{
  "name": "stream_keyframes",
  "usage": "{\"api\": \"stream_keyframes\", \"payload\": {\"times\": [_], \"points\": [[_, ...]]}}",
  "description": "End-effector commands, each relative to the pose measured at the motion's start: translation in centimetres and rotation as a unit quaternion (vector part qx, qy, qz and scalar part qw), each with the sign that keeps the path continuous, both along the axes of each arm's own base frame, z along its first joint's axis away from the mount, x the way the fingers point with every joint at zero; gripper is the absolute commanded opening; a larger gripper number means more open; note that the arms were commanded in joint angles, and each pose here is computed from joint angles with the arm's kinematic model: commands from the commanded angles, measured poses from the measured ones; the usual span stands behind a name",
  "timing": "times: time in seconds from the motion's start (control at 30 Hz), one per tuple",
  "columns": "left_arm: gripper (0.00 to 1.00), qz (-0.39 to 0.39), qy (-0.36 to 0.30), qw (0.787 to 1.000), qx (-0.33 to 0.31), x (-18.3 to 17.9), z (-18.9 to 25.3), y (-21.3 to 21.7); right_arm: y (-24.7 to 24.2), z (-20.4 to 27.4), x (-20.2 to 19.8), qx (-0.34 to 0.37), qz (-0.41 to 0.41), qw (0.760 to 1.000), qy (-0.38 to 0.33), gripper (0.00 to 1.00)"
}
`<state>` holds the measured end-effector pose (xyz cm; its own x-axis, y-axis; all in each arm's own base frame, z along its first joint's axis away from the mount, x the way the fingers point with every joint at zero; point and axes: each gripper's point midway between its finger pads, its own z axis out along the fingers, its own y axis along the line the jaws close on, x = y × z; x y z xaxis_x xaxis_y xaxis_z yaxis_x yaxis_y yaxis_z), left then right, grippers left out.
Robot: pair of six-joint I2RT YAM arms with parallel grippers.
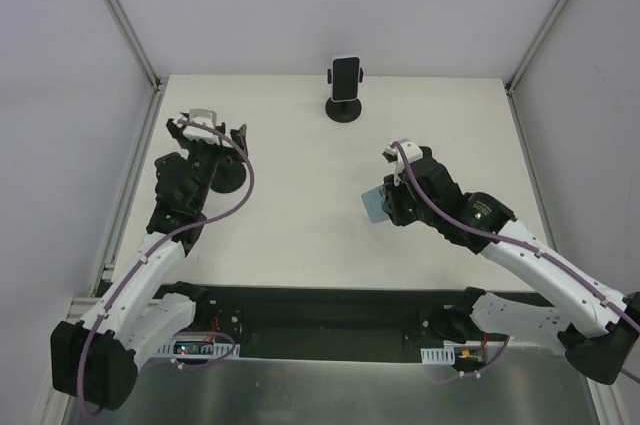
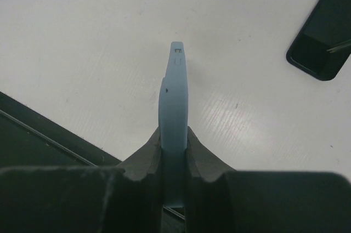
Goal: Remove the phone from the phone stand
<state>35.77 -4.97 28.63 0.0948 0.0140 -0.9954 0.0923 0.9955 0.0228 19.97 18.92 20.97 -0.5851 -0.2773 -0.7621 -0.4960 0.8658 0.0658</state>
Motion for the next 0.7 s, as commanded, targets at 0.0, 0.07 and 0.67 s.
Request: {"api": "stream_keyframes", "payload": {"times": [0.0,0.07,0.67], "points": [[0.99,-0.081,-0.063,0.991,0.087,-3.0,3.2,-5.2,1.8,2.7,1.4,0.070,-0.019,0.997,0.002,0.01],[0.99,-0.139,-0.073,0.982,0.101,-4.5,3.1,-8.6,2.2,2.4,1.6,0.080,-0.025,0.996,0.018,0.01],[0.99,-0.373,-0.003,0.893,0.251,-13.7,-7.7,-26.9,6.1,3.5,4.0,0.231,-0.073,0.963,0.116,0.01]]}}
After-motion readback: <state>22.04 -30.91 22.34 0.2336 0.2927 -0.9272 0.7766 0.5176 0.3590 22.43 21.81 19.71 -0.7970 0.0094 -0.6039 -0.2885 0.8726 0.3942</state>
